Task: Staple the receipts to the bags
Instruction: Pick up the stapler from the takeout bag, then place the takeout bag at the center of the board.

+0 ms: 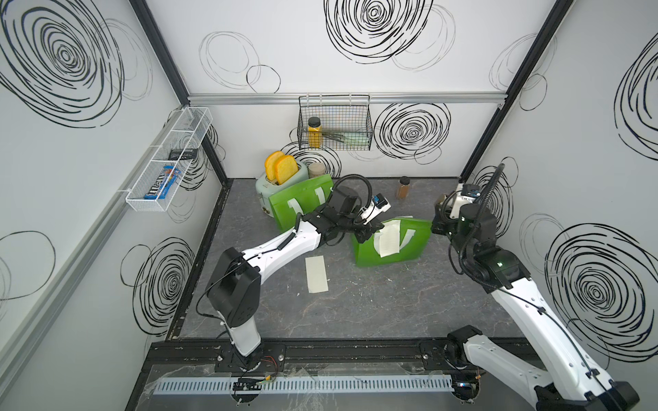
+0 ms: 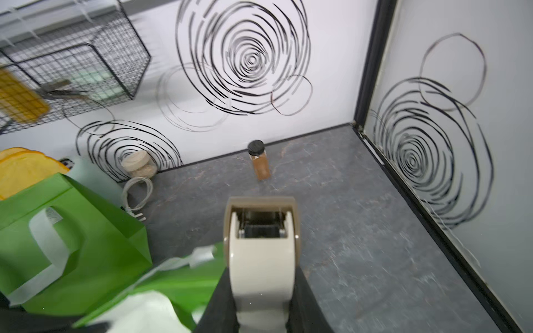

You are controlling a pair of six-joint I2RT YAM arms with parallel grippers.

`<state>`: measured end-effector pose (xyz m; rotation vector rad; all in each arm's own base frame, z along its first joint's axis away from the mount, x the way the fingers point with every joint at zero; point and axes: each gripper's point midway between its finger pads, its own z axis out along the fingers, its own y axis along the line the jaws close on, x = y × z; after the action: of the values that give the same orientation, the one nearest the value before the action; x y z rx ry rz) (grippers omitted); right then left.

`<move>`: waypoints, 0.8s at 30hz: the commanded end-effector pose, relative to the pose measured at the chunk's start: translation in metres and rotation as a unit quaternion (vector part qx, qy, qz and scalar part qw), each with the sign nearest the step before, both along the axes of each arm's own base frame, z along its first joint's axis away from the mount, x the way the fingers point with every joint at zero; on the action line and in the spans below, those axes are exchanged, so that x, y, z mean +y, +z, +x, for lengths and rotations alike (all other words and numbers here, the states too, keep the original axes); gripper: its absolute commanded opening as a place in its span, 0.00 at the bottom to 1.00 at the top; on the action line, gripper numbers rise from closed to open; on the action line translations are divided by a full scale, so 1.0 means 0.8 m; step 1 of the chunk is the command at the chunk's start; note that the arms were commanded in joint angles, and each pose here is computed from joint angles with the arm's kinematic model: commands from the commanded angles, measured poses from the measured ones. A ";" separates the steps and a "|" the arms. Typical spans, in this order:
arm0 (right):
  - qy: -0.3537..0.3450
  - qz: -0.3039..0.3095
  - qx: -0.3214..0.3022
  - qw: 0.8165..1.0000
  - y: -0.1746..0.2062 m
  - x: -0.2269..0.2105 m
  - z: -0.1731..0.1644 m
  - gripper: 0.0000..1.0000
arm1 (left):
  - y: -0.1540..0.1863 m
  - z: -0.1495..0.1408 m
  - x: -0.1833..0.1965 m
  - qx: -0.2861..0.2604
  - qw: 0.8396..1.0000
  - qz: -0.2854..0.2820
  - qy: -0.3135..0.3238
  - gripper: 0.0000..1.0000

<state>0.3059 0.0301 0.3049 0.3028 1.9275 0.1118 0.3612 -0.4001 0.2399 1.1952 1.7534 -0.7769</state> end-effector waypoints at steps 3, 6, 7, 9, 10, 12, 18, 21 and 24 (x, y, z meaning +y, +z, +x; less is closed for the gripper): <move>0.014 0.042 0.138 0.989 -0.108 -0.012 -0.041 0.05 | 0.028 0.050 -0.037 -0.038 0.999 -0.029 0.009 0.00; 0.032 0.067 0.202 0.977 -0.165 -0.005 -0.056 0.06 | 0.023 0.069 -0.051 -0.032 0.999 -0.032 0.003 0.02; 0.038 0.070 0.224 0.971 -0.183 -0.001 -0.061 0.06 | 0.017 0.076 -0.055 -0.028 0.999 -0.030 0.006 0.02; 0.048 0.073 0.258 0.962 -0.208 0.004 -0.064 0.06 | 0.013 0.087 -0.059 -0.023 0.999 -0.030 0.010 0.08; 0.054 0.074 0.271 0.958 -0.212 0.007 -0.062 0.06 | 0.014 0.090 -0.061 -0.018 0.999 -0.035 0.008 0.08; 0.059 0.078 0.301 0.949 -0.226 0.011 -0.058 0.06 | 0.019 0.097 -0.059 -0.014 0.999 -0.047 0.014 0.18; 0.071 0.090 0.414 0.903 -0.295 0.021 -0.060 0.07 | 0.050 0.110 -0.038 -0.014 0.996 -0.080 0.021 0.62; 0.066 0.090 0.464 0.879 -0.319 0.022 -0.056 0.07 | 0.081 0.112 -0.018 -0.025 0.994 -0.101 0.033 0.71; 0.065 0.094 0.499 0.859 -0.337 0.026 -0.049 0.06 | 0.121 0.109 0.012 -0.036 0.989 -0.133 0.057 0.79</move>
<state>0.2630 0.0475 0.0359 0.4032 2.9405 0.2504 0.4566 -0.4099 0.2545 1.0065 1.7571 -0.8356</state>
